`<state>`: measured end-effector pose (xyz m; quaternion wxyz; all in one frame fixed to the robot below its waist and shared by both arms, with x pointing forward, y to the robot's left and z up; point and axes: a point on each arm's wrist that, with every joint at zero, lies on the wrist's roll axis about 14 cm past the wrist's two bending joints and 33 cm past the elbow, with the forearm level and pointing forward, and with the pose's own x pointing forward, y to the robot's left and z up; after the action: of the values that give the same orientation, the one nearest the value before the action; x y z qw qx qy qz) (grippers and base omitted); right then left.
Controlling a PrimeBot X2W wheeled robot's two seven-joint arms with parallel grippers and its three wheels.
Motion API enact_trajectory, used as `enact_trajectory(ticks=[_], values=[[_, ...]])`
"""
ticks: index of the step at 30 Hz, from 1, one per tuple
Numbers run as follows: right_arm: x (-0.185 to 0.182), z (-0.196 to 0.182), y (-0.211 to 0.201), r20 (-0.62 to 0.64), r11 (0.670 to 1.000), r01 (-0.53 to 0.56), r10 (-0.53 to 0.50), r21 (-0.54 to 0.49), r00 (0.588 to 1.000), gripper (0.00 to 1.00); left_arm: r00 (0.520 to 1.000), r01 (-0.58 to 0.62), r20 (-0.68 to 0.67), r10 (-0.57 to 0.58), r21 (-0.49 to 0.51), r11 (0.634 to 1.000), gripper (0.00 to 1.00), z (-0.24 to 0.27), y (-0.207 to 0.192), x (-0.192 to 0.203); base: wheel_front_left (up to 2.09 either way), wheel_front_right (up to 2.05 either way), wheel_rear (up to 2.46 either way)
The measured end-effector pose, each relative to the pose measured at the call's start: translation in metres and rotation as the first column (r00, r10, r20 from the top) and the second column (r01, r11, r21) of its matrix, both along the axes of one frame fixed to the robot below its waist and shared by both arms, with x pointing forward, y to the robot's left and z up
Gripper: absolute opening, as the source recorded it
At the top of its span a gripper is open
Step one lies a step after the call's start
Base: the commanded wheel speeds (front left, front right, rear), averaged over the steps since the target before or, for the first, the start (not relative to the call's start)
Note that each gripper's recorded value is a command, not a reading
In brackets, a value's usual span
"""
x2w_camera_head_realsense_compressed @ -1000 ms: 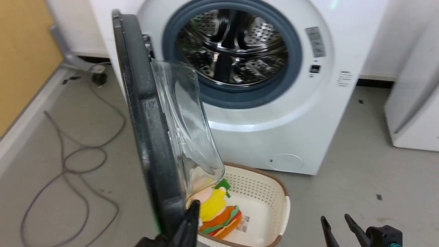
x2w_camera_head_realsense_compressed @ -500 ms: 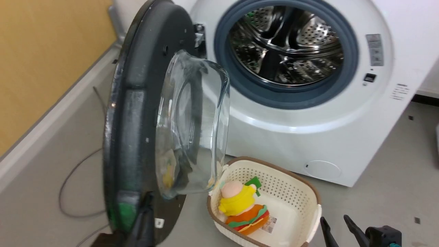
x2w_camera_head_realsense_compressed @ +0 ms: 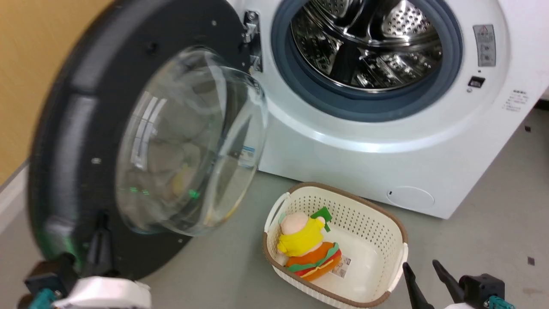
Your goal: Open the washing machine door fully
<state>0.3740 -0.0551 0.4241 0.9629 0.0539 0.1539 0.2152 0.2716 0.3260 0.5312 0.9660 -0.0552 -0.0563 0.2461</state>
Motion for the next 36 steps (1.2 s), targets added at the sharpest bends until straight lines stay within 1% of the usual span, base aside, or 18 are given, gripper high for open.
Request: enact_trajectory(ticks=[10, 15, 21, 30, 36], values=[[0.01, -0.006, -0.008, -0.008, 1.0, 0.029, -0.029, -0.003, 1.0, 1.0, 0.997, -0.039, -0.06, 0.04, 0.019, 0.999, 0.0, -0.014, 0.055, 0.028, 0.0, 0.0, 0.0], [0.017, 0.0, -0.007, 0.014, 0.999, 0.031, -0.032, 0.004, 0.999, 1.0, 0.992, -0.094, -0.081, 0.096, 0.026, 0.995, 0.0, -0.014, 0.088, 0.035, 0.0, 0.0, 0.0], [0.018, -0.002, -0.008, 0.01, 0.999, 0.035, -0.035, 0.003, 0.999, 1.0, 0.98, -0.174, -0.092, 0.176, 0.029, 0.984, 0.0, -0.012, 0.121, 0.034, 0.0, 0.0, 0.0], [0.017, 0.0, -0.009, 0.016, 0.999, 0.036, -0.036, -0.001, 0.999, 1.0, 0.975, -0.197, -0.101, 0.2, 0.035, 0.98, 0.0, -0.014, 0.128, 0.025, 0.0, 0.0, 0.0], [0.011, 0.008, -0.012, 0.037, 0.999, 0.046, -0.046, 0.007, 0.998, 1.0, 0.975, -0.186, -0.115, 0.192, 0.06, 0.981, 0.0, -0.022, 0.115, 0.009, 0.0, 0.0, 0.0]])
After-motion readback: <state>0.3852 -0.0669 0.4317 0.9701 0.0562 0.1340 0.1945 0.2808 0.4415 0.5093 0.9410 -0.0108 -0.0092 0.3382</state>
